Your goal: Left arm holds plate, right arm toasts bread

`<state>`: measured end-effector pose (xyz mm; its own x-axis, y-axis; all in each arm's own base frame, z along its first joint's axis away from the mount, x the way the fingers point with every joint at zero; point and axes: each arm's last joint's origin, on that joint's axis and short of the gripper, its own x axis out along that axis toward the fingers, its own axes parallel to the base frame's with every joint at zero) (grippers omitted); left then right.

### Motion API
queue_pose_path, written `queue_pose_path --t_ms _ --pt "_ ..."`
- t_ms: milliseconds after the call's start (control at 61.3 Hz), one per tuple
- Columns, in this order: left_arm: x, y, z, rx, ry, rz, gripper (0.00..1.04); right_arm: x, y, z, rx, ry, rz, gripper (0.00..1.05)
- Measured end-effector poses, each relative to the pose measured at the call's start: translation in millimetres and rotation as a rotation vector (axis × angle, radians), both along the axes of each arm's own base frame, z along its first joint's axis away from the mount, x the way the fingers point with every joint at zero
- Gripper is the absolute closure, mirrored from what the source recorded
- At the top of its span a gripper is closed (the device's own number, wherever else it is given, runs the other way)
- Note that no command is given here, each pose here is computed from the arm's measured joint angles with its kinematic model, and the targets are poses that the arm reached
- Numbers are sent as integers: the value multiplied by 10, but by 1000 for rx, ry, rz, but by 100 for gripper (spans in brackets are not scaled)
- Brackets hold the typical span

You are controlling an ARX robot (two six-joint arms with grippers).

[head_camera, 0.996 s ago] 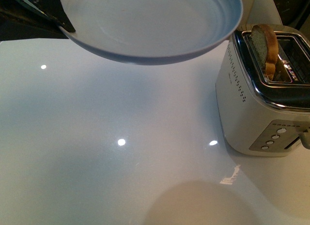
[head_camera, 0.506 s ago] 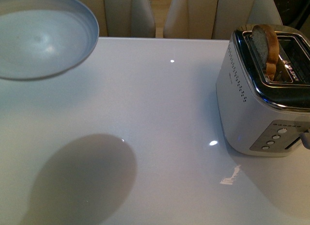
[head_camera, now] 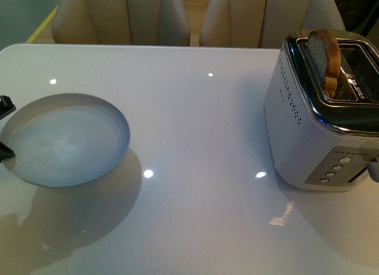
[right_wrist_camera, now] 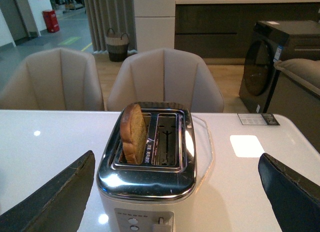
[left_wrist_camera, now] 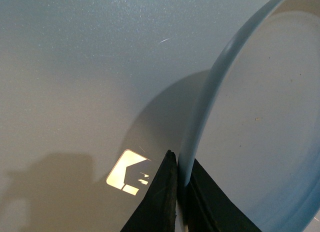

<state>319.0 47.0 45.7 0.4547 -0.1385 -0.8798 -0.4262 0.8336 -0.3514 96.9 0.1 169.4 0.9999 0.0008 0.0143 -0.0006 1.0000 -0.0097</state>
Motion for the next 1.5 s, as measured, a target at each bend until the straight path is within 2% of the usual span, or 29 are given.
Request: queue_pose_path --t_ms 555,914,1289,1387,1501 --pt "48 -168 -608 -82 40 -55 102 0 0 0 0 0 0 9" --pt "112 -226 -705 -104 25 -61 101 0 0 0 0 0 0 9" --pt "113 -242 -630 -109 -8 -63 43 0 0 0 0 0 0 9" --pt "110 -207 -460 -108 -48 -57 27 0 0 0 0 0 0 9" --pt "107 -106 -145 -88 -125 -46 8 0 0 0 0 0 0 9"
